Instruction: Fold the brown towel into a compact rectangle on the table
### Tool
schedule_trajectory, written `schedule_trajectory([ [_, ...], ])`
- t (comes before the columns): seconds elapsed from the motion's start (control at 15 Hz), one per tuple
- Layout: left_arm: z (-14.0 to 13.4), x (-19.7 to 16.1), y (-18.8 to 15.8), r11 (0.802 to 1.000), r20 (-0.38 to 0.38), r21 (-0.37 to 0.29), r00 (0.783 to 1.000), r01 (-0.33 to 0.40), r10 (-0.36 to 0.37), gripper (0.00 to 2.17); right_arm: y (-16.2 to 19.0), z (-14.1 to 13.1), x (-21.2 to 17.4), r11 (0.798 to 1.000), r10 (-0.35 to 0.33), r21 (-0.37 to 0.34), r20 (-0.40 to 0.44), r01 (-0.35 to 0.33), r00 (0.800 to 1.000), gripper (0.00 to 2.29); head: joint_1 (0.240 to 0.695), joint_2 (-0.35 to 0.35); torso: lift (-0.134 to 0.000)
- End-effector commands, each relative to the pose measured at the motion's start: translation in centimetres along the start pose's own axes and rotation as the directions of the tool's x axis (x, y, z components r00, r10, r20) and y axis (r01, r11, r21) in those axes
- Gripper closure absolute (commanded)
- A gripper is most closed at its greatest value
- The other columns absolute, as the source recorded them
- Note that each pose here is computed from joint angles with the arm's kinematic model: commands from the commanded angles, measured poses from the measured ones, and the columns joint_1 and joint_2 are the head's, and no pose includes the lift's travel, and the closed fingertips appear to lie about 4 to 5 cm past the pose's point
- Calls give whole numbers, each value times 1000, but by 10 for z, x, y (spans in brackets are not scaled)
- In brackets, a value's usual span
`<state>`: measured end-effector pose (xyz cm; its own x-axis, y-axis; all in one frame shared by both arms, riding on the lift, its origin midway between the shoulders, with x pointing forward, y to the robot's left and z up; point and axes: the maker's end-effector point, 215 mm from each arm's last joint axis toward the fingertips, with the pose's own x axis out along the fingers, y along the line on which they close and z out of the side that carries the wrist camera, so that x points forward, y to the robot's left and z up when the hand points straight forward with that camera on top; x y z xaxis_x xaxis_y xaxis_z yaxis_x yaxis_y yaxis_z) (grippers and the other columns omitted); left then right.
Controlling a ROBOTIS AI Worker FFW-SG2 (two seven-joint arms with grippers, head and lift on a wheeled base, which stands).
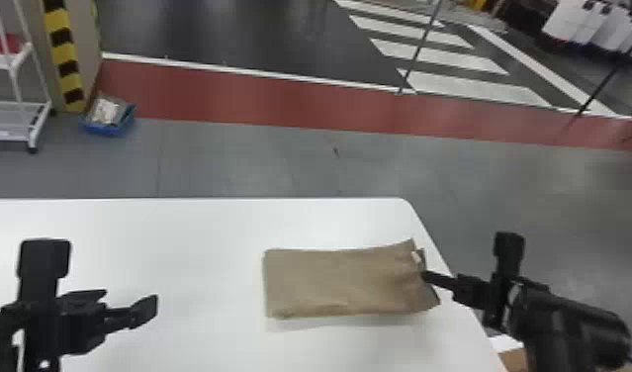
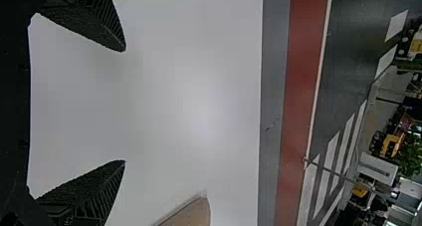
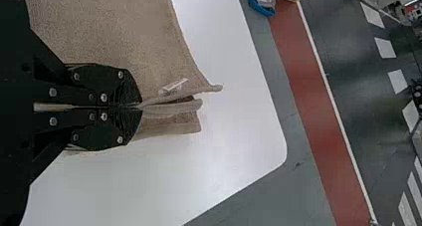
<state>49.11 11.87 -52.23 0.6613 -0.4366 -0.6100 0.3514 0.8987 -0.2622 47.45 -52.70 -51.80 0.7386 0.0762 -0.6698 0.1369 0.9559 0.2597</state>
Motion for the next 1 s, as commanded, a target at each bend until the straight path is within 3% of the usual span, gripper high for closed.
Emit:
schedule_trajectory([
  [0.0,-2,0,-3,1000,-3,4,1000,3,-3,80,-5,-2,3,999,-20,-26,-1,20,1000,282,695,-350,0],
  [0.07,-4,0,-3,1000,-4,1,1000,4,-4,80,-6,-1,3,999,-29,-22,-3,29,1000,-1,695,-350,0],
  [0.47,-10,-2,-4,1000,-9,-2,1000,6,-6,80,-26,-23,-13,999,-48,2,-50,48,998,53,695,-350,0],
  [0.93,-12,-2,-6,1000,-11,-2,1000,10,-10,80,-46,-36,-6,992,-100,-77,-35,97,994,90,695,-350,0],
])
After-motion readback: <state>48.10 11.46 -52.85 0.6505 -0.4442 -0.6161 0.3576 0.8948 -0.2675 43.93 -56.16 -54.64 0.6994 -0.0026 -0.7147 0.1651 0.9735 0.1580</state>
